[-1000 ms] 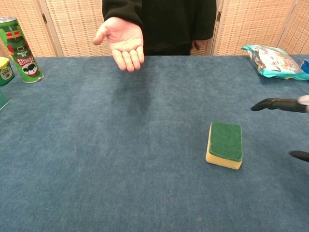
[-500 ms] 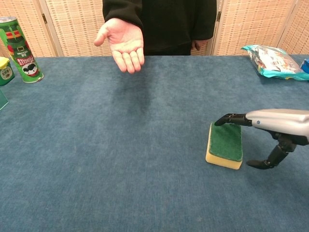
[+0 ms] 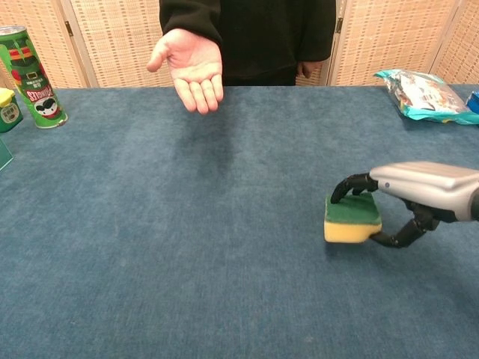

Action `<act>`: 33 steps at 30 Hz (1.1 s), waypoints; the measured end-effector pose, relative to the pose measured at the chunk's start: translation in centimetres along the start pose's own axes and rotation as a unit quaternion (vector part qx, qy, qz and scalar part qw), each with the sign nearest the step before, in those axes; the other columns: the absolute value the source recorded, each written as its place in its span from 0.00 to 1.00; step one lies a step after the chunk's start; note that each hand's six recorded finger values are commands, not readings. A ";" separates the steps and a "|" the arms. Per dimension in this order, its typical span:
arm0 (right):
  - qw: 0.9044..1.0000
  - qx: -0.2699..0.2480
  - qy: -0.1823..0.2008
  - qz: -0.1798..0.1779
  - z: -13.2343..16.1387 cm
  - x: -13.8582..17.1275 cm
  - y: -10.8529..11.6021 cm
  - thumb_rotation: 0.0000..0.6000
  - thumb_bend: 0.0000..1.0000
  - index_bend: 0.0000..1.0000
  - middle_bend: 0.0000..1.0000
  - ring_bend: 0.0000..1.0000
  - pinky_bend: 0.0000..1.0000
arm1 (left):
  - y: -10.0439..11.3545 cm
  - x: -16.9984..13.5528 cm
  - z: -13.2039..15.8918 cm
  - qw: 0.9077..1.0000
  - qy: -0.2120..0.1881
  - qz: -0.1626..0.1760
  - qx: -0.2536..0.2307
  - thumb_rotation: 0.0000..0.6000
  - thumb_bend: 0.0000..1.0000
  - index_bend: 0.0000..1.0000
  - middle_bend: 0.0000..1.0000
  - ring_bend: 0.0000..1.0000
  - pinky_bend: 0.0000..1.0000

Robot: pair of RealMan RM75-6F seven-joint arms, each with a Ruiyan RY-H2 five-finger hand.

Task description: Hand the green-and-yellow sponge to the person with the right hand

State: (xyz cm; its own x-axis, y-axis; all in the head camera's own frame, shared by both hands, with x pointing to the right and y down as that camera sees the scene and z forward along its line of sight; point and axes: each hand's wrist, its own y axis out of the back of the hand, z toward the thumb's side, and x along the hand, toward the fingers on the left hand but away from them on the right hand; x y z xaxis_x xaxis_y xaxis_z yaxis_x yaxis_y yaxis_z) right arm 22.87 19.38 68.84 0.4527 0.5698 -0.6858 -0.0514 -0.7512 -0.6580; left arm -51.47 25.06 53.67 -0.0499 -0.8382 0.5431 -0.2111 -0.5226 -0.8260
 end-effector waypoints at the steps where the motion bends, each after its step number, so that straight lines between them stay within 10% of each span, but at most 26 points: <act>1: 1.000 0.002 0.001 -0.015 0.1 0.1 0.4 1.00 0.50 0.58 0.56 0.41 0.43 | 0.0 0.1 -0.1 1.000 0.002 -0.001 0.001 1.00 0.26 0.13 0.08 0.05 0.25; 17: 0.971 -0.054 0.039 -0.229 1.9 2.3 10.7 1.00 0.47 0.63 0.60 0.45 0.47 | -1.2 1.1 0.2 1.000 0.008 -0.018 0.009 1.00 0.26 0.13 0.08 0.05 0.25; 27: 0.947 -0.080 0.081 -0.301 8.0 -6.2 17.5 1.00 0.43 0.63 0.54 0.45 0.47 | -1.1 1.7 -0.6 0.999 0.016 -0.028 -0.012 1.00 0.26 0.13 0.08 0.05 0.25; 33: 0.950 -0.084 0.069 -0.293 9.8 -11.6 18.3 1.00 0.35 0.54 0.40 0.36 0.40 | -0.6 1.8 -1.5 0.999 0.024 -0.028 -0.028 1.00 0.26 0.13 0.08 0.05 0.25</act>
State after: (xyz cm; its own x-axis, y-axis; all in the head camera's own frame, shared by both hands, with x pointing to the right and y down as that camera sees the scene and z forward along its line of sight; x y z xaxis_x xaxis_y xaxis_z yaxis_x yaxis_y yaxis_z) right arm 8.02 2.34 61.72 0.4728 0.8661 -0.1621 0.3830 -0.3677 -0.8474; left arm -52.90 24.08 55.38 -0.0825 -0.7992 0.5953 -0.2690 -0.5573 -0.7855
